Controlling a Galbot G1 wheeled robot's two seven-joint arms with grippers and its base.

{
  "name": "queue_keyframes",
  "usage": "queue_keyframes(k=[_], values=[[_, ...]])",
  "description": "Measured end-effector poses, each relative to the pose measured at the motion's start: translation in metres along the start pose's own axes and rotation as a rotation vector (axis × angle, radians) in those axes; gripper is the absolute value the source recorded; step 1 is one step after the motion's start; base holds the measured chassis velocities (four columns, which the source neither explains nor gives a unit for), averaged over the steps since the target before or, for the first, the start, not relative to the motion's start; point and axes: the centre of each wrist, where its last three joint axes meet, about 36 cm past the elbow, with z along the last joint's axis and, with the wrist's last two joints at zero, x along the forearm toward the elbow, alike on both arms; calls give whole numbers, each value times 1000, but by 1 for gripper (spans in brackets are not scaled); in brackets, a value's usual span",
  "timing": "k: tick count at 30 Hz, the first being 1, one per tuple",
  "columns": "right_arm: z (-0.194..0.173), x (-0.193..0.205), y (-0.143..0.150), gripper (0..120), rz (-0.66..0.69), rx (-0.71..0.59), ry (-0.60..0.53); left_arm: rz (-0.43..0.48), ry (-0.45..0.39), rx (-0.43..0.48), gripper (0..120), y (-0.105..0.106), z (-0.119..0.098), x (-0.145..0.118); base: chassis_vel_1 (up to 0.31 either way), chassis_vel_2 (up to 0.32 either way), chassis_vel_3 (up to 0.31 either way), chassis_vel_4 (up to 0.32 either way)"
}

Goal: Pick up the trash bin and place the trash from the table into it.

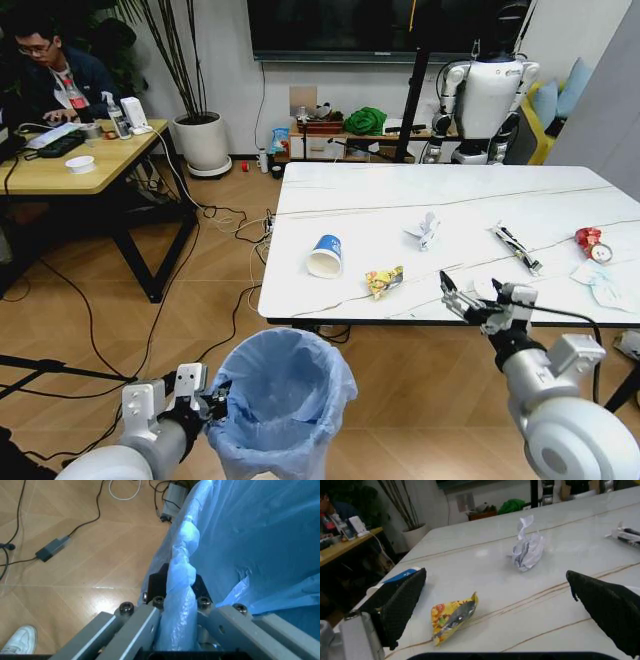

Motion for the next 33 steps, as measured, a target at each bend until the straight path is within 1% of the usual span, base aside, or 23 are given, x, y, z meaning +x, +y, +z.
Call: queue_keyframes(k=[3, 4, 8, 10, 12, 13, 16, 19, 22, 27, 28, 29, 32, 33], values=[[-1, -16, 2, 100, -12, -29, 49, 0, 7, -5, 0, 0, 1, 0, 0, 0, 0, 0], [-1, -16, 2, 100, -12, -29, 49, 0, 7, -5, 0, 0, 1, 0, 0, 0, 0, 0], [-5, -37, 10, 100, -16, -98, 127, 0, 11, -7, 0, 0, 2, 0, 0, 0, 0, 0], [-6, -43, 12, 100, -16, -106, 139, 0, 12, -7, 0, 0, 2, 0, 0, 0, 0, 0], [-6, -59, 19, 100, -17, -113, 154, -2, 12, -5, 0, 0, 2, 0, 0, 0, 0, 0], [-6, -59, 19, 100, -17, -113, 154, -2, 12, -5, 0, 0, 2, 0, 0, 0, 0, 0], [-7, -78, 34, 100, -34, -143, 187, -2, 12, 3, 0, 0, 2, 0, 0, 0, 0, 0], [-4, -87, 42, 100, -41, -147, 204, -1, 12, 6, 0, 0, 2, 0, 0, 0, 0, 0], [9, -102, 49, 100, -19, -146, 255, -2, 11, 8, 0, 0, 2, 0, 0, 0, 0, 0], [21, -111, 50, 100, 15, -140, 301, -4, 9, 9, 0, 0, 1, 0, 0, 0, 0, 0], [22, -112, 50, 100, 18, -139, 305, -4, 8, 9, 0, 0, 1, 0, 0, 0, 0, 0], [25, -115, 49, 97, 23, -137, 313, -3, 6, 10, 0, 0, 1, 0, 0, 0, 0, 0], [26, -116, 50, 95, 24, -137, 315, -3, 5, 10, 0, 0, 1, 0, 0, 0, 0, 0], [28, -117, 50, 91, 26, -137, 320, -2, 3, 10, 0, 0, 0, 0, 0, 0, 0, 0]])
